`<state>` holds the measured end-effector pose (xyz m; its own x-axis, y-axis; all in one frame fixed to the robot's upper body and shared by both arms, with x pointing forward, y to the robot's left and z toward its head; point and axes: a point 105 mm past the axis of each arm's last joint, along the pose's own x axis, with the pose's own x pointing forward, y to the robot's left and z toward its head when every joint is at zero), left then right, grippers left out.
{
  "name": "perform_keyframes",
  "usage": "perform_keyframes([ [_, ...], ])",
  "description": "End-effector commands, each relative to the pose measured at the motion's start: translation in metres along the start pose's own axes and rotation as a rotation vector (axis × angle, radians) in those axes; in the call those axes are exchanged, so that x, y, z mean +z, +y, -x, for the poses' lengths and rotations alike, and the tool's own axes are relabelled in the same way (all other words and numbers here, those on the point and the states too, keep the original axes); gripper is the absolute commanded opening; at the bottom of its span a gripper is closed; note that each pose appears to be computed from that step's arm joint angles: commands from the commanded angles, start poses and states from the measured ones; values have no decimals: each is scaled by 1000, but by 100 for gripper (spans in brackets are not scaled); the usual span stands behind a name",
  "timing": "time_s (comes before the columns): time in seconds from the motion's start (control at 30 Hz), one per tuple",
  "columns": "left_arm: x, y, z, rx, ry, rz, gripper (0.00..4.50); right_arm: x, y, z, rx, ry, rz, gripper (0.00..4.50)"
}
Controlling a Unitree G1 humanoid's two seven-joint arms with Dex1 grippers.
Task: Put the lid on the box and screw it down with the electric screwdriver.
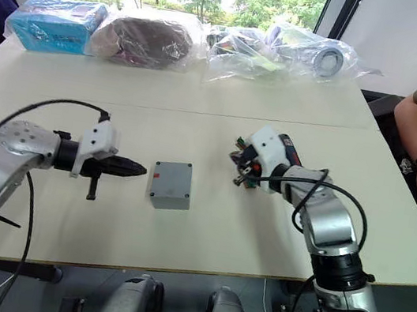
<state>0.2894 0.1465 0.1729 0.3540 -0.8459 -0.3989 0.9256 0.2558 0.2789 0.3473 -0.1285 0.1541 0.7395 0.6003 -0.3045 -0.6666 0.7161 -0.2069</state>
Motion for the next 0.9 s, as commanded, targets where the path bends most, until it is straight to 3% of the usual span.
perform_keyframes([
  [0.03, 33, 2, 7, 18, -77, -50, 0, -5, -8, 4, -56, 4, -29, 164],
  [0.17, 46, 4, 2, 24, -97, -82, 0, -16, -6, -1, -64, 18, -69, 316],
  [0.67, 50, 4, -8, 21, -111, -109, 0, -32, -13, -9, -111, 28, -124, 316],
  [0.8, 50, 4, -9, 20, -115, -108, 0, -32, -12, -8, -104, 28, -122, 229],
  [0.9, 51, 4, -10, 20, -115, -109, 0, -32, -12, -8, -103, 29, -124, 111],
])
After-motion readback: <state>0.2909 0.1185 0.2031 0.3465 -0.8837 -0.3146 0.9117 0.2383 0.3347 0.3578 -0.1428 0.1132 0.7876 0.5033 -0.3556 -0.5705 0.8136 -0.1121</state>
